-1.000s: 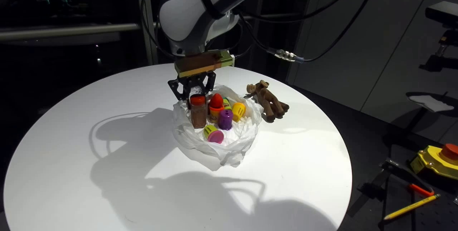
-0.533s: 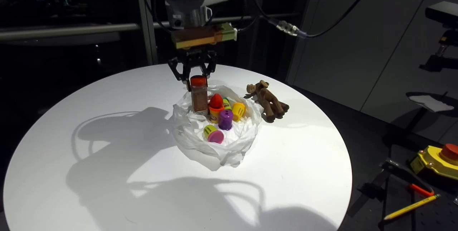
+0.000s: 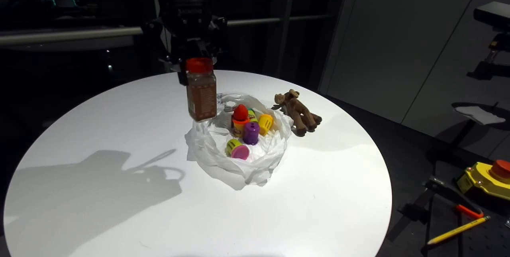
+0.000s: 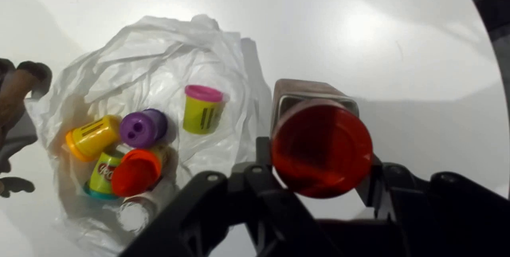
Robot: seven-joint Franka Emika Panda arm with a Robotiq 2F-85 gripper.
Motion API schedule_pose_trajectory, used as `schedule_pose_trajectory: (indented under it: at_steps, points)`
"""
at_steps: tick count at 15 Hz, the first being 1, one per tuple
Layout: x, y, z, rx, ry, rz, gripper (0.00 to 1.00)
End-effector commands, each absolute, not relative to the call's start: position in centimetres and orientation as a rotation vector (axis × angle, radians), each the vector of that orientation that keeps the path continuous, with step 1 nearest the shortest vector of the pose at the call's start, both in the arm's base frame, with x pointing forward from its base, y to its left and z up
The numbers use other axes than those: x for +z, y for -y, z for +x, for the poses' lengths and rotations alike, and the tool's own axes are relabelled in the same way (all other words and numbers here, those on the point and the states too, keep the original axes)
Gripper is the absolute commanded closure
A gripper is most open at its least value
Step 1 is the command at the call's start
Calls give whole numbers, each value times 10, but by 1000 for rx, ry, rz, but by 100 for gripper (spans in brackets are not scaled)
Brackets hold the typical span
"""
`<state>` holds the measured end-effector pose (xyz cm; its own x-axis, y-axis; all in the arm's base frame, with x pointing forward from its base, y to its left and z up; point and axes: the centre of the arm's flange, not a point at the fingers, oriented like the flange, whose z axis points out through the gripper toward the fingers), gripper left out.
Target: Remove all the contents from the white plastic bag and put them on the table one at a time
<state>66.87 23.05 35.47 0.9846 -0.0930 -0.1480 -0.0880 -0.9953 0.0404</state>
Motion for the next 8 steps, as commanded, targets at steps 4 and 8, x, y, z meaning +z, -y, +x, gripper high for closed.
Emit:
schedule_pose_trajectory:
  at_steps: [4,8]
  points:
    - [258,-313,628,-348,-109,3051,75]
    - [203,-339,617,-289,-204,3023,75]
